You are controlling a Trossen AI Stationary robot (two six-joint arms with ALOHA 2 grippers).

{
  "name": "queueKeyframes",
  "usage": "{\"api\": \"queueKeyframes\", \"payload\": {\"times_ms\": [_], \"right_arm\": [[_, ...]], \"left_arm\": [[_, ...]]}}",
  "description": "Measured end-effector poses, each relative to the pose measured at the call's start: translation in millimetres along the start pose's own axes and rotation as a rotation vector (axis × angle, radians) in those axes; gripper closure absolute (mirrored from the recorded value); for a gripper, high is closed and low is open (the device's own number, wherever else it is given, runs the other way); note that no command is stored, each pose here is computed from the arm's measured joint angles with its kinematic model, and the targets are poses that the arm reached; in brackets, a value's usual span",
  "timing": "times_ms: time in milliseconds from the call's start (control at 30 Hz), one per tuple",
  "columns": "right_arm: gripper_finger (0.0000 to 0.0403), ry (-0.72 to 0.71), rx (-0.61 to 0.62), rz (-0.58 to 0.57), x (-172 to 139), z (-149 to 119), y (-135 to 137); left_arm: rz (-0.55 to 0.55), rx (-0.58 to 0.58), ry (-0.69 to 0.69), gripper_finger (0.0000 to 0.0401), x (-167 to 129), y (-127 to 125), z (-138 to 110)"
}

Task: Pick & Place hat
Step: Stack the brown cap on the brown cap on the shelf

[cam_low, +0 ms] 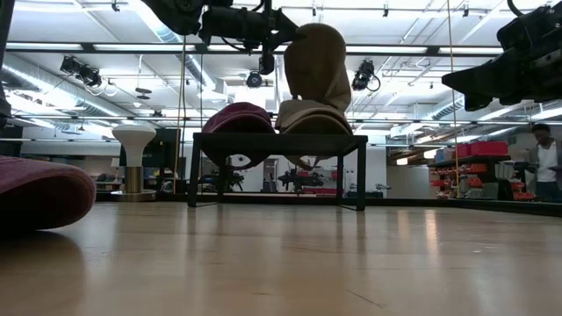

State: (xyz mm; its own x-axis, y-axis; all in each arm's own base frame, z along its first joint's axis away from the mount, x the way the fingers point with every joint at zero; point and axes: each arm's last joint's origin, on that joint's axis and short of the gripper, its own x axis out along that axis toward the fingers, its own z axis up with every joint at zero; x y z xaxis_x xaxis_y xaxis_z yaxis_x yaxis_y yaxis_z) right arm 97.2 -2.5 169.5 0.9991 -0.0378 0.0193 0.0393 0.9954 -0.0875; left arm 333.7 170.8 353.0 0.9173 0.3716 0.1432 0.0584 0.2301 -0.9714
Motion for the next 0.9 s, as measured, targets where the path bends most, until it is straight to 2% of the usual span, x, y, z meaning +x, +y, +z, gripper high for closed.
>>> {"api": "queueKeyframes", "payload": {"times_ms": [333, 900], "right_arm": [[0.0392, 0.000, 0.000, 0.000, 0.0, 0.0, 0.0], [0.0392, 0.000, 0.000, 0.000, 0.0, 0.0, 0.0]], "left_arm": [[0.001, 0.009, 0.010, 0.0364, 0.0, 0.2, -0.3], [0.169, -0.005, 0.046, 0.0351, -1.2, 16.0, -6.3]]}}
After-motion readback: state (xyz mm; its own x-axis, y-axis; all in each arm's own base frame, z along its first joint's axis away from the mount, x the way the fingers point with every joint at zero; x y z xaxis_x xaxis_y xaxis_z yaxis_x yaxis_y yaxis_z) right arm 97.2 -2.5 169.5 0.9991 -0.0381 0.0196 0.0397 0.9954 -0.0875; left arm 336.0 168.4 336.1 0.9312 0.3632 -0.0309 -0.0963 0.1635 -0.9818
